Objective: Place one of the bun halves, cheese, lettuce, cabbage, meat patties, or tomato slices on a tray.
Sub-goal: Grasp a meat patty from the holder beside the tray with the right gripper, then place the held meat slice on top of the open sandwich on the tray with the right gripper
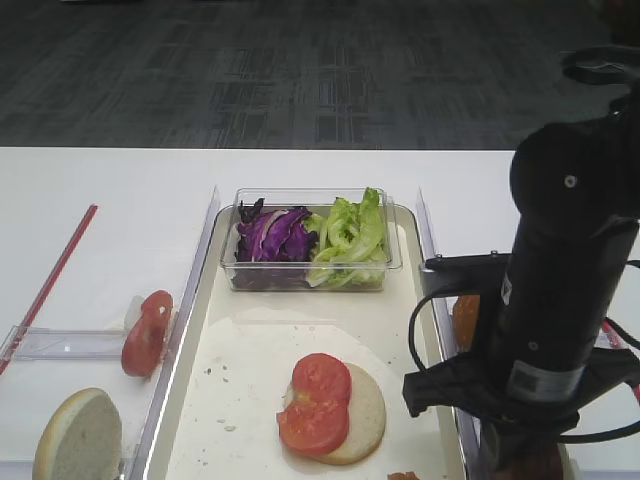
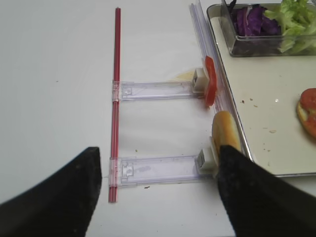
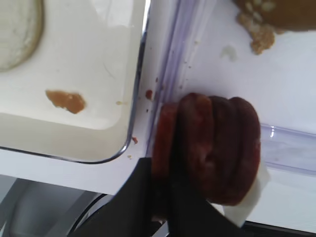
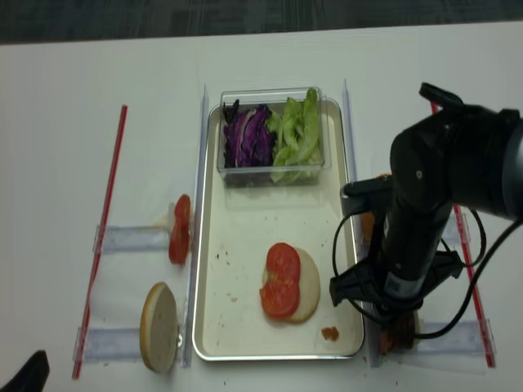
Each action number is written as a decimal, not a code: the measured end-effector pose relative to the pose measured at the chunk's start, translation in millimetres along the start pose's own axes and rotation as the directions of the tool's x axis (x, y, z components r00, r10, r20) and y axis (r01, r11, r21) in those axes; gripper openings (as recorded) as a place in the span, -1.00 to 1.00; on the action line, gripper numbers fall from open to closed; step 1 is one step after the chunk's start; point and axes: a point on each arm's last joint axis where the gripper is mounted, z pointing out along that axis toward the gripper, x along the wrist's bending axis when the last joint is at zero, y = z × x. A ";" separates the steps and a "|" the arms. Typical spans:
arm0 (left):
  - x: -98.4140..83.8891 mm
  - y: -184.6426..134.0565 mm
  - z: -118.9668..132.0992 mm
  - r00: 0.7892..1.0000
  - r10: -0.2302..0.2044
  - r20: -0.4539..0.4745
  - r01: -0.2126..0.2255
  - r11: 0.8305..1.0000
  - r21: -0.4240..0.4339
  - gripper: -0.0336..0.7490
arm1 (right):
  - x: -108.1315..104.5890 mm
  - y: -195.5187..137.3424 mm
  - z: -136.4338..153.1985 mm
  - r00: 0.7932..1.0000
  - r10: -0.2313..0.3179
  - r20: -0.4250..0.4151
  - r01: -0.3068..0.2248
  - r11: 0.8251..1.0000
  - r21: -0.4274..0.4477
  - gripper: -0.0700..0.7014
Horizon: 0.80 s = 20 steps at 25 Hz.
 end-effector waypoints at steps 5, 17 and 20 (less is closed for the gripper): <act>0.2 0.0 0.0 1.000 -0.007 -0.002 0.007 1.000 0.000 0.28 | 0.1 -5.3 -12.5 1.000 0.001 -0.015 -0.001 0.999 -0.044 -0.60; 0.2 0.0 0.0 1.000 -0.007 -0.002 0.007 1.000 0.000 0.28 | 0.4 -12.9 -24.3 0.999 0.000 -0.037 -0.003 0.998 -0.065 -0.60; 0.2 0.0 0.0 1.000 -0.009 -0.002 0.009 1.000 0.000 0.28 | 4.5 -17.2 -27.2 0.999 -0.016 -0.038 0.013 0.997 -0.076 -0.60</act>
